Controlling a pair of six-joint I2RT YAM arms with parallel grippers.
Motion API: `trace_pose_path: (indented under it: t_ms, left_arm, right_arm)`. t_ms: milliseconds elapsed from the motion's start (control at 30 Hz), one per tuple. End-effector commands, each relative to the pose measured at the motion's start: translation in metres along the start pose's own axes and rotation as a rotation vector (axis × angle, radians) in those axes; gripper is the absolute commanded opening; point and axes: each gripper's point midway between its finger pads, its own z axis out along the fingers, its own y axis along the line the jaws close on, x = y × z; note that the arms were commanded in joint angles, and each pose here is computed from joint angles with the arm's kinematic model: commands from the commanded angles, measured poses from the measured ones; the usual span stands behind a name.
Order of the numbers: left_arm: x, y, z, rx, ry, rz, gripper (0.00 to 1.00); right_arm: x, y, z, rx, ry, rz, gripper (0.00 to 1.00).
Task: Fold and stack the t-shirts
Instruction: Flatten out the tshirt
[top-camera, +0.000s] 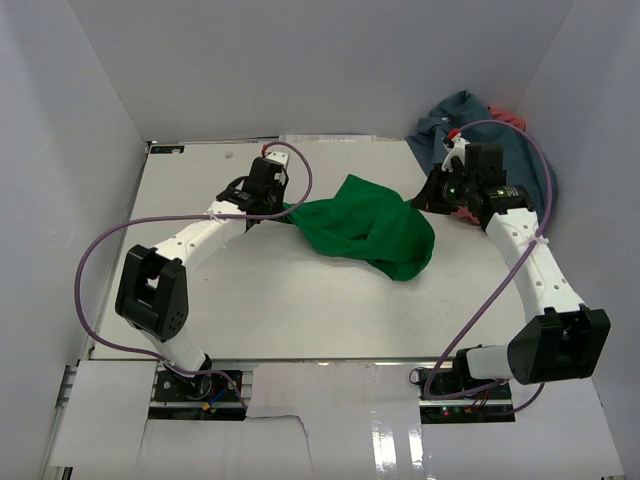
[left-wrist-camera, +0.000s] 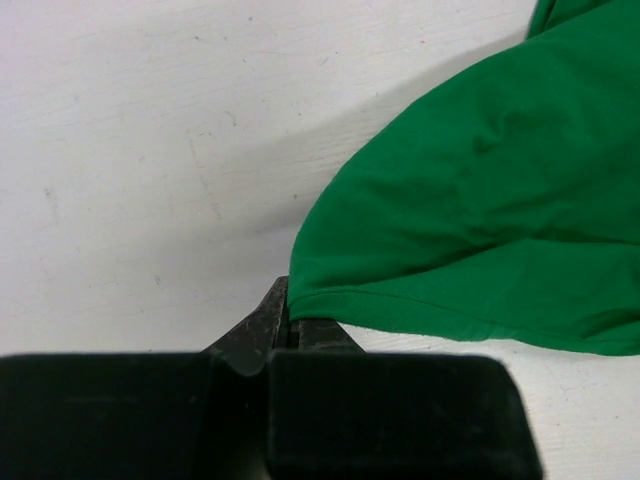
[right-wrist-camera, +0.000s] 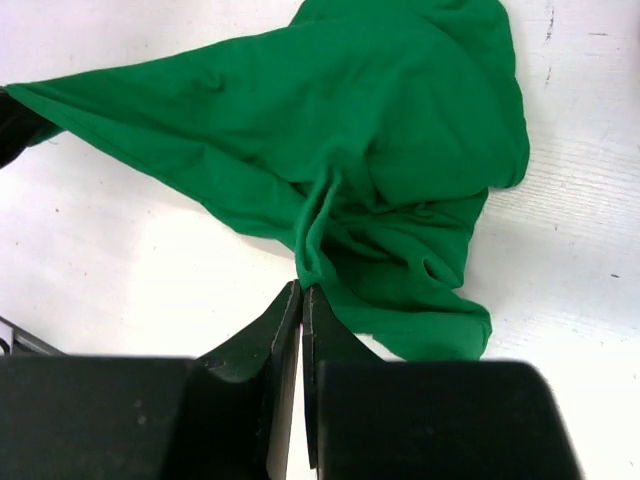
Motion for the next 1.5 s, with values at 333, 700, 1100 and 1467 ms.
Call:
trace_pose_path:
  t_ms: [333,700,1100,1467]
  left_arm:
    - [-0.053,0.059,-0.040,-0.159,-0.075,-0.213,0.00]
    - [-0.078,0.081,-0.101,-0.174,-0.167,-0.311,0.00]
    - [-0.142,0.112,-0.200,-0.224,-0.475,-0.345,0.00]
    - [-0.168,0.103,-0.262,-0.094,-0.611,-0.367,0.00]
  right_arm:
    - [-0.076,0.014,-0.015,-0.020,-0.080,-0.080,0.08]
    - [-0.150,0.044,-0.076,0.005,-0.329,-0.214,0.08]
    - [-0.219,0.056,-0.177,0.207,-0.721,-0.404,0.08]
    - [-0.208,0.104,-0.237,0.093,-0.880,-0.588,0.08]
